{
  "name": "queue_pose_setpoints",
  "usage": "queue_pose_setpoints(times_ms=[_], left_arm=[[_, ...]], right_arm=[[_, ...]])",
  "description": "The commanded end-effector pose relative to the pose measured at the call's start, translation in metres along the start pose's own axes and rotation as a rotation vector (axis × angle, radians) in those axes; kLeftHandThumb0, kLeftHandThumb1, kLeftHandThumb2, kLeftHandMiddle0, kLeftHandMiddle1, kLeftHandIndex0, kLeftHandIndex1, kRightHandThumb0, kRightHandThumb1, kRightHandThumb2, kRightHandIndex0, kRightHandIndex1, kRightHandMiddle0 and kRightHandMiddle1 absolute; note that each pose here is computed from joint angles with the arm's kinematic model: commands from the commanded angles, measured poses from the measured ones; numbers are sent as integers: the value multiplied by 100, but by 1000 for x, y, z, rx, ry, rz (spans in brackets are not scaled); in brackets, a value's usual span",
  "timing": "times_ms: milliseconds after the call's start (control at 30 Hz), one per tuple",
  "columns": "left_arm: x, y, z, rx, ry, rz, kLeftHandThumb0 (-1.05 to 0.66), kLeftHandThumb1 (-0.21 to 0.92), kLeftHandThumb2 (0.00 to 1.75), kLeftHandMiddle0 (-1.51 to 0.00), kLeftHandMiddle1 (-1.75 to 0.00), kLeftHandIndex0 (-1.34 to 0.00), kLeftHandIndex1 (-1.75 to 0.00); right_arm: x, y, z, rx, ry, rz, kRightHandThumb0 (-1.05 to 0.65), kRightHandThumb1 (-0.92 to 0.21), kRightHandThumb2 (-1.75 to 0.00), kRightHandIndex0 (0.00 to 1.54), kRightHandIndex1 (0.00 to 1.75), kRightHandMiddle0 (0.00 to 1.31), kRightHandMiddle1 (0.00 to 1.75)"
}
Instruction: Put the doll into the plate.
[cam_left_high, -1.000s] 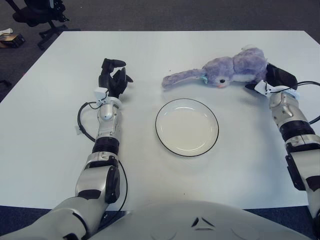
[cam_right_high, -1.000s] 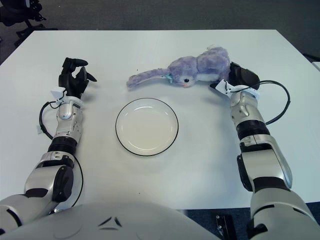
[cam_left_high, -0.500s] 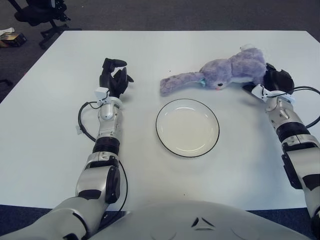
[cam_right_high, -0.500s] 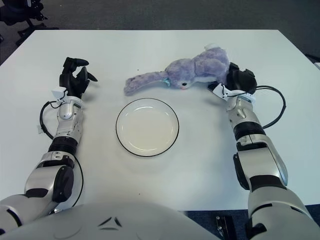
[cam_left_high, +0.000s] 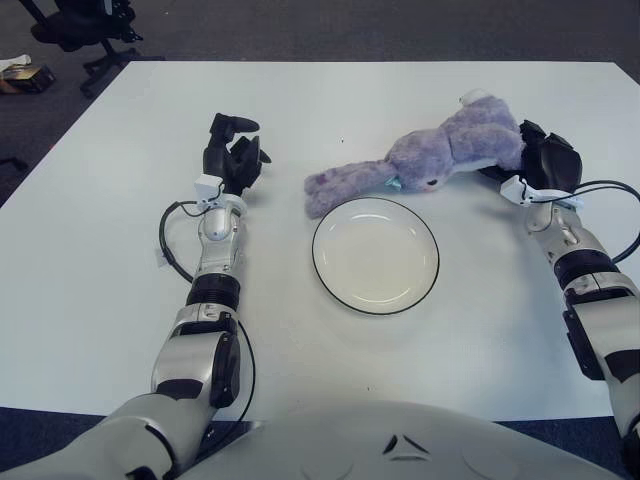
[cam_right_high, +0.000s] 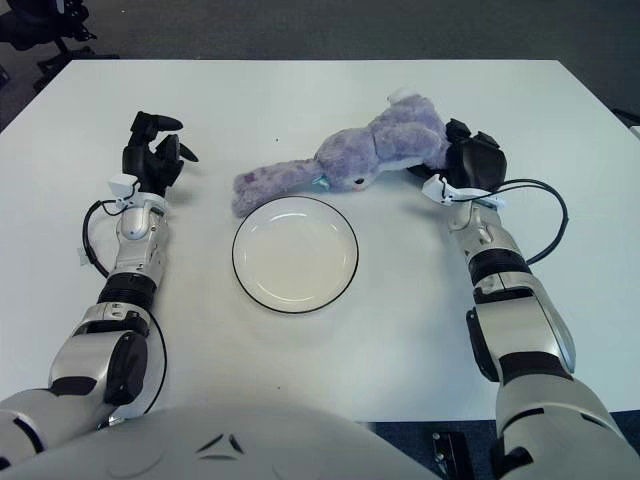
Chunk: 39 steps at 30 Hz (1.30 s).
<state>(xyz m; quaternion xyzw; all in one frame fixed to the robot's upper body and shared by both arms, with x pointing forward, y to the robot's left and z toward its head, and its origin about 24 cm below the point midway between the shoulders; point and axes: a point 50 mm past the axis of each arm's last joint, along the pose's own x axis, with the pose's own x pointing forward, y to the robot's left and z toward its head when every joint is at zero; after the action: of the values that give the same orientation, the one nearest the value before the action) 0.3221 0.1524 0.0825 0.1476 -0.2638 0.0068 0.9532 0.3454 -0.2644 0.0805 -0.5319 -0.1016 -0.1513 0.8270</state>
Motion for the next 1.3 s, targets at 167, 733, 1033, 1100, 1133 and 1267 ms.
queue_pose_setpoints(times_ms=[167, 733, 1033, 1100, 1133, 1267], left_arm=[[-34, -15, -11, 190, 10, -121, -52, 92, 16, -50, -18, -24, -68], [-20, -38, 56, 325, -326, -189, -58, 92, 13, -44, -4, -21, -64], [-19, -49, 74, 405, -378, -179, -60, 92, 15, -44, -3, -20, -62], [-18, -51, 78, 408, -380, -177, -60, 92, 15, -44, -3, -20, -61], [-17, -54, 83, 413, -382, -179, -61, 92, 16, -45, -3, -20, -61], [-8, -62, 97, 450, -359, -192, -63, 92, 20, -46, -2, -22, -53]], right_arm=[[4, 2, 10, 10, 30, 76, -24, -92, -13, 89, 175, 74, 175], [18, -7, 56, -109, -4, 199, -25, -92, -16, 96, 175, 84, 175], [19, -4, 66, -118, -4, 207, -26, -92, -15, 98, 175, 87, 175], [19, -3, 67, -121, -5, 208, -26, -92, -15, 99, 175, 87, 175], [19, -2, 68, -123, -7, 209, -26, -92, -15, 99, 175, 87, 175], [19, 0, 72, -127, -11, 211, -26, -92, -15, 99, 175, 88, 175]])
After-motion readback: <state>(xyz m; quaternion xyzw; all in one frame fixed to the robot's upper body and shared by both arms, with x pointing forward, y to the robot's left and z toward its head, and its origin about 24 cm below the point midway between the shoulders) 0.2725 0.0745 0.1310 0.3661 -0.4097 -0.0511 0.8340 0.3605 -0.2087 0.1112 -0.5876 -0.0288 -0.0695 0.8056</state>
